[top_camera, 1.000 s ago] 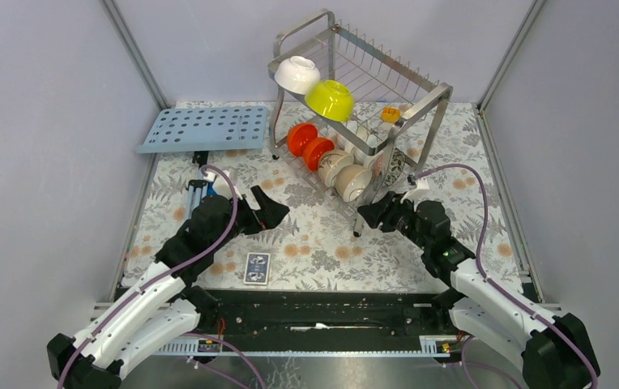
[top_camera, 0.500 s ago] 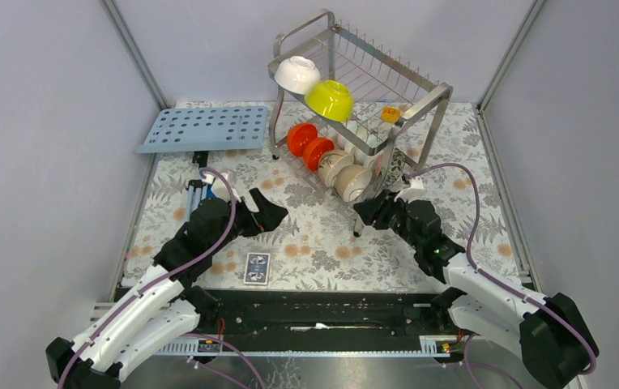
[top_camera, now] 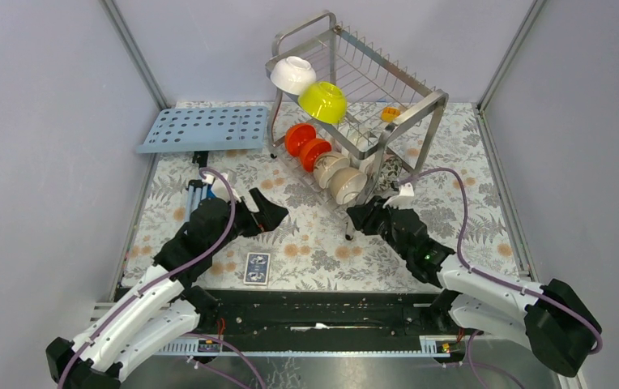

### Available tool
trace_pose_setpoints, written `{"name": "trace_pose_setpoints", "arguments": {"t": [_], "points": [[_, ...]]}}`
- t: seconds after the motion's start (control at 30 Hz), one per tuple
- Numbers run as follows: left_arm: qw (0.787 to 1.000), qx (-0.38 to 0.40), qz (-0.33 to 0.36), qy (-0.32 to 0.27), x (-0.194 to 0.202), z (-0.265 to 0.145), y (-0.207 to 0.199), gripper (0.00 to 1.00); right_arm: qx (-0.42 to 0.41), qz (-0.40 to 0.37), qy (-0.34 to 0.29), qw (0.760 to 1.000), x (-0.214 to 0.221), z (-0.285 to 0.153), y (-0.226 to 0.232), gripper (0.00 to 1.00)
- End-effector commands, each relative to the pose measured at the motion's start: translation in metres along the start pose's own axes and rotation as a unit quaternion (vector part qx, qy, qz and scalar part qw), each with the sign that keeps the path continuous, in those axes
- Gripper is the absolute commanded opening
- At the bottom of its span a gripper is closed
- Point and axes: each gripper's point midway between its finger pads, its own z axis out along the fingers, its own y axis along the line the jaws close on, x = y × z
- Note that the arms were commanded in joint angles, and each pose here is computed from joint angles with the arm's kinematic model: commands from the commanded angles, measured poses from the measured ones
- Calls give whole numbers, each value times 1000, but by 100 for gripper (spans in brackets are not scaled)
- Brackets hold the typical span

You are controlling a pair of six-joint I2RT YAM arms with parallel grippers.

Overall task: Unload the bowls from the dish rack
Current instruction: Adjust the dish rack at the center of the board.

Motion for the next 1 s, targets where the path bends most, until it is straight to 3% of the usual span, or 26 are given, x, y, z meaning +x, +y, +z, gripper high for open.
{"name": "trace_pose_setpoints", "arguments": {"t": [0.0,0.07,0.23,0.33,0.7,0.77,0.87,0.97], "points": [[1000,17,-4,-11,-6,2,-9,99,-66,23,8,998,6,-3,43,38],[1000,16,-4,-11,-6,3,-8,99,-62,21,12,998,7,-4,44,42],[1000,15,-1,-13,-8,2,-9,99,-15,-9,10,1000,-3,-17,27,71],[1000,12,4,-16,-10,3,-9,99,26,-41,9,999,-13,-38,10,78],[999,13,35,-21,-24,25,-20,99,142,-67,-82,984,-68,-103,-38,76],[999,19,36,-15,-25,29,-24,99,114,-75,-93,986,-76,-101,-25,75],[999,20,37,-15,-27,32,-27,99,31,-92,-48,994,-60,-84,9,77],[999,20,37,-15,-25,31,-25,99,13,-88,-17,996,-46,-66,20,79]]}}
